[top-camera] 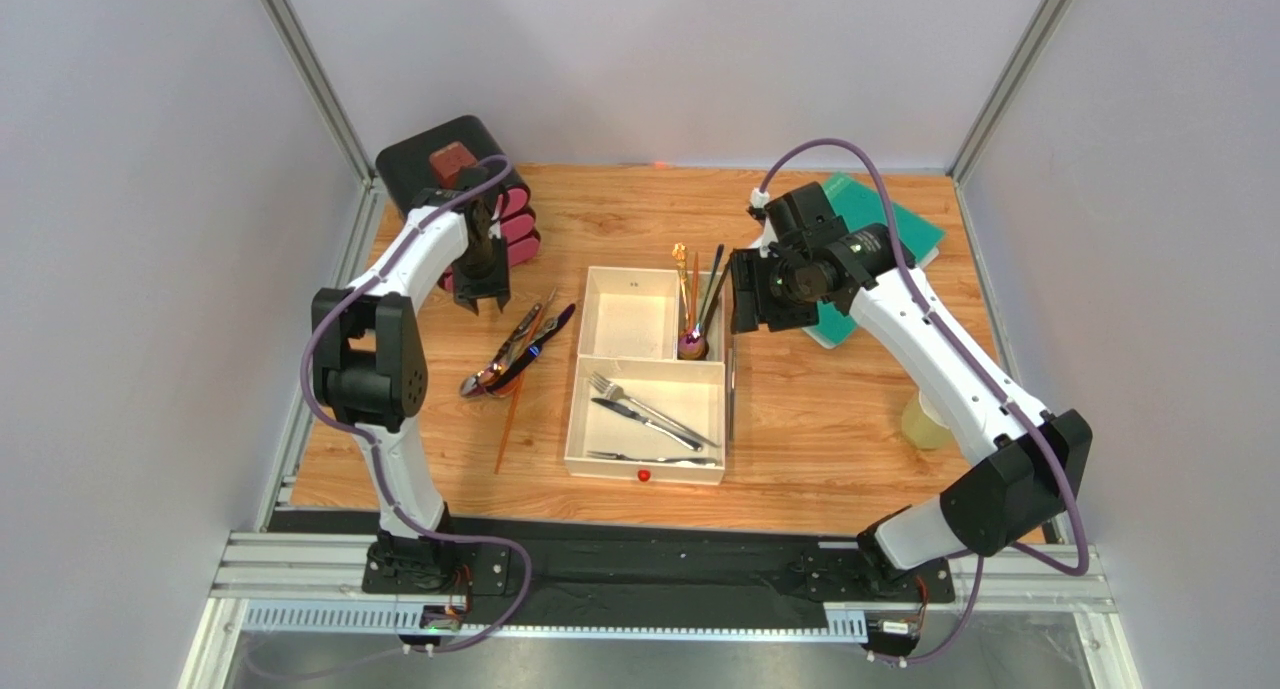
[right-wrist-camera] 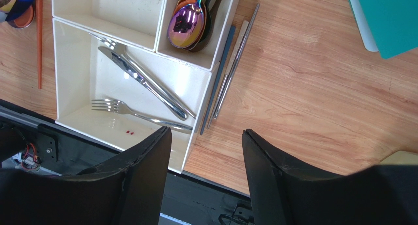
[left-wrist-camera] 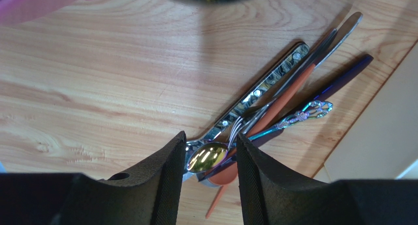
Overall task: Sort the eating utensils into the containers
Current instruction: Pick up the spoon from the center of the board.
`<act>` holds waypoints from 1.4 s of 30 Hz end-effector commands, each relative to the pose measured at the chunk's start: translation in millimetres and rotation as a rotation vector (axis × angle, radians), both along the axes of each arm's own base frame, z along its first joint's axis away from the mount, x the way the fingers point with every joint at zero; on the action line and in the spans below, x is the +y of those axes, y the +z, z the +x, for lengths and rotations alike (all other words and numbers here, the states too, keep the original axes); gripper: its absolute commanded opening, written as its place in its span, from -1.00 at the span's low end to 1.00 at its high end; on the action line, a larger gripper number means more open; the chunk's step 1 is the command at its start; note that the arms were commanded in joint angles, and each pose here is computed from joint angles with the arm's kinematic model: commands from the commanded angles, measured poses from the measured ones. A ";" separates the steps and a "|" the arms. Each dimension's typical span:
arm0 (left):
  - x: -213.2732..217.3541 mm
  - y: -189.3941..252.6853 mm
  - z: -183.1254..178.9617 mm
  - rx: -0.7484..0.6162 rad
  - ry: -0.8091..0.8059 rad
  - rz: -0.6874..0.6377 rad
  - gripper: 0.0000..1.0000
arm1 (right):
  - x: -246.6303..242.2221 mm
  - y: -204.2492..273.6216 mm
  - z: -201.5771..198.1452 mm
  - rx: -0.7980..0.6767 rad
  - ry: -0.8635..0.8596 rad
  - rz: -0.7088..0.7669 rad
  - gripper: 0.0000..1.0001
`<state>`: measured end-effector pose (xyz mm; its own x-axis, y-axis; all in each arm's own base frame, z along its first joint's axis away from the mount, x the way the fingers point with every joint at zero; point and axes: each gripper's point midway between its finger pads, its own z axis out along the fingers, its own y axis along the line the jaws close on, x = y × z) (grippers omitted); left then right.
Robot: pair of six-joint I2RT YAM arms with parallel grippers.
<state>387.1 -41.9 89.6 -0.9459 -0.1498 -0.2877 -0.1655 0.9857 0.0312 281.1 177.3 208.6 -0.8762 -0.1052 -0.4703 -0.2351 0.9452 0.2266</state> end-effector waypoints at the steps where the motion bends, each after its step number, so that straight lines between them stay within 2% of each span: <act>1: 2.8 -10.4 -7.1 0.059 -0.048 -0.005 -0.07 | 6.6 19.9 5.7 -0.073 0.001 0.068 0.19; 7: -10.1 -22.4 -31.7 0.093 -0.047 -0.071 -0.14 | 12.7 11.8 6.3 -0.043 0.001 0.087 0.17; 14: -6.5 -38.5 -56.1 0.136 -0.050 -0.055 -0.14 | 21.6 7.2 9.2 -0.021 0.017 0.113 0.16; 22: 2.9 -43.6 -65.9 0.172 -0.065 0.002 -0.13 | 30.0 0.6 9.9 0.009 0.029 0.146 0.15; 25: 3.4 -36.7 -69.3 0.145 -0.065 0.023 -0.13 | 30.0 -4.3 9.0 0.019 0.026 0.144 0.15; 36: 3.9 -0.2 -64.7 -0.126 -0.033 0.014 -0.14 | 40.0 -14.9 12.4 0.057 0.045 0.164 0.13; 42: 4.7 11.1 -60.6 -0.177 -0.058 0.018 -0.15 | 45.9 -19.3 15.3 0.080 0.060 0.174 0.12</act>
<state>314.8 -38.2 83.2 -0.9222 -0.1003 -0.3734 -0.1209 0.9921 0.0320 286.8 213.6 180.5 -0.9163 -0.0927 -0.3895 -0.2483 0.8948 0.3711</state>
